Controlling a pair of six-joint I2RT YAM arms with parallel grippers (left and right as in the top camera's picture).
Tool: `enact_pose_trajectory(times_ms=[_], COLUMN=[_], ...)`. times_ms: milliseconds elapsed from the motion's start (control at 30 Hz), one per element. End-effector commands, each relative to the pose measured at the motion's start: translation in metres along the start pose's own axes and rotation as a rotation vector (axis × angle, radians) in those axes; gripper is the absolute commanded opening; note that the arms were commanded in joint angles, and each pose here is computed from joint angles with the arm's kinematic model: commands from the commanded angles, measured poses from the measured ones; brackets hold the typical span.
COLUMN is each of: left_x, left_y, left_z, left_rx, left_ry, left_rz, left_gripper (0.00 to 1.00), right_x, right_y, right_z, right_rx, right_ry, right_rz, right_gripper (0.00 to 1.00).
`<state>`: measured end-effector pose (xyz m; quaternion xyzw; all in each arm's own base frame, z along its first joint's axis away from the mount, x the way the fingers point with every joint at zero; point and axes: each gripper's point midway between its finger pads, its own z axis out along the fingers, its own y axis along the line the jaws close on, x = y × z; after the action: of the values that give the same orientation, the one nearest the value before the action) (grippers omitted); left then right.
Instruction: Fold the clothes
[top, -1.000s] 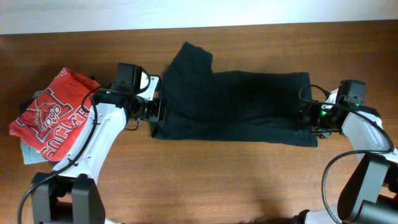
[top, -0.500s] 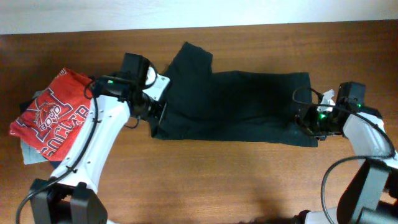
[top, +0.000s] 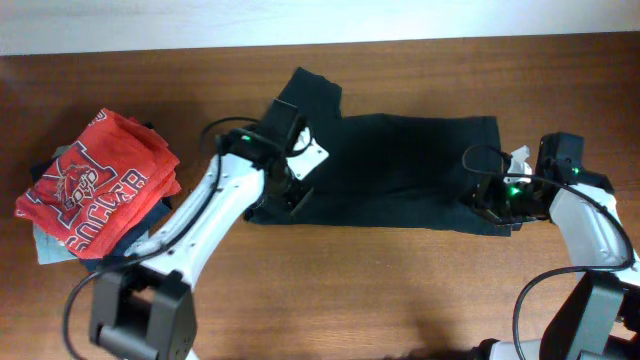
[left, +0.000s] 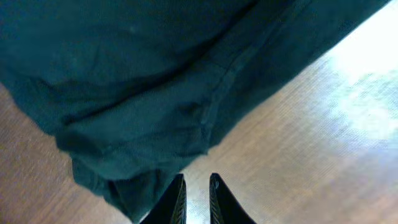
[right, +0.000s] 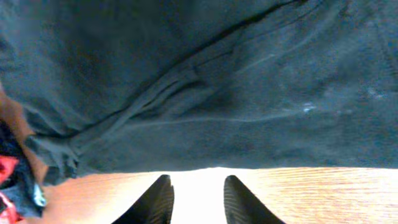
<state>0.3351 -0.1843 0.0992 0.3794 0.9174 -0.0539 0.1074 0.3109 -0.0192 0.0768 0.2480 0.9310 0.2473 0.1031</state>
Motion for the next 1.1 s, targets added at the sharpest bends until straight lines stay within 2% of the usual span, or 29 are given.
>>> enact_pose_trajectory(times_ms=[0, 133, 267, 400, 500, 533, 600, 667, 700, 733, 833, 933, 1067], left_x=[0.009, 0.013, 0.012, 0.010, 0.006, 0.003, -0.010, -0.029, -0.040, -0.053, -0.090, -0.107, -0.119], left_y=[0.009, 0.013, 0.015, 0.017, 0.022, 0.029, 0.043, 0.054, 0.058, 0.064, 0.077, 0.093, 0.115], left_z=[0.017, 0.032, 0.049, 0.063, 0.059, 0.055, 0.038, 0.017, 0.006, -0.007, -0.046, -0.069, -0.071], left_rx=[-0.040, -0.036, -0.030, -0.030, -0.061, -0.096, -0.155, -0.173, -0.177, -0.176, -0.151, -0.144, -0.107], left_ry=[0.057, 0.092, 0.108, 0.111, 0.098, 0.093, 0.057, -0.006, -0.041, -0.088, -0.235, -0.318, -0.382], left_rz=[0.026, 0.019, 0.018, 0.018, -0.017, -0.048, -0.110, -0.149, -0.156, -0.163, -0.177, -0.198, -0.228], left_gripper=[0.14, 0.14, 0.14, 0.12, 0.09, 0.12, 0.20, 0.46, 0.56, 0.60, 0.65, 0.65, 0.66], right_x=[-0.009, -0.014, -0.014, -0.015, -0.019, -0.022, -0.030, -0.041, -0.047, -0.055, -0.076, -0.093, -0.115], right_y=[-0.015, -0.028, -0.025, -0.030, -0.023, -0.017, -0.004, 0.007, 0.013, 0.022, 0.046, 0.063, 0.070], right_z=[-0.010, -0.013, -0.007, 0.002, 0.005, 0.004, -0.001, -0.013, -0.021, -0.032, -0.067, -0.093, -0.113], right_rx=[0.085, 0.142, 0.140, 0.184, 0.132, 0.105, 0.057, 0.045, 0.043, 0.039, 0.035, 0.033, 0.065], right_ry=[-0.046, -0.068, -0.061, -0.053, -0.057, -0.065, -0.084, -0.108, -0.119, -0.137, -0.195, -0.259, -0.352], right_rz=[0.001, 0.011, -0.006, 0.022, 0.040, 0.017, -0.041, -0.058, -0.064, -0.074, -0.136, -0.176, -0.198], right_gripper=[0.31, 0.31, 0.19, 0.15, 0.13, 0.13, 0.23, 0.31, 0.34, 0.34, 0.40, 0.43, 0.45])
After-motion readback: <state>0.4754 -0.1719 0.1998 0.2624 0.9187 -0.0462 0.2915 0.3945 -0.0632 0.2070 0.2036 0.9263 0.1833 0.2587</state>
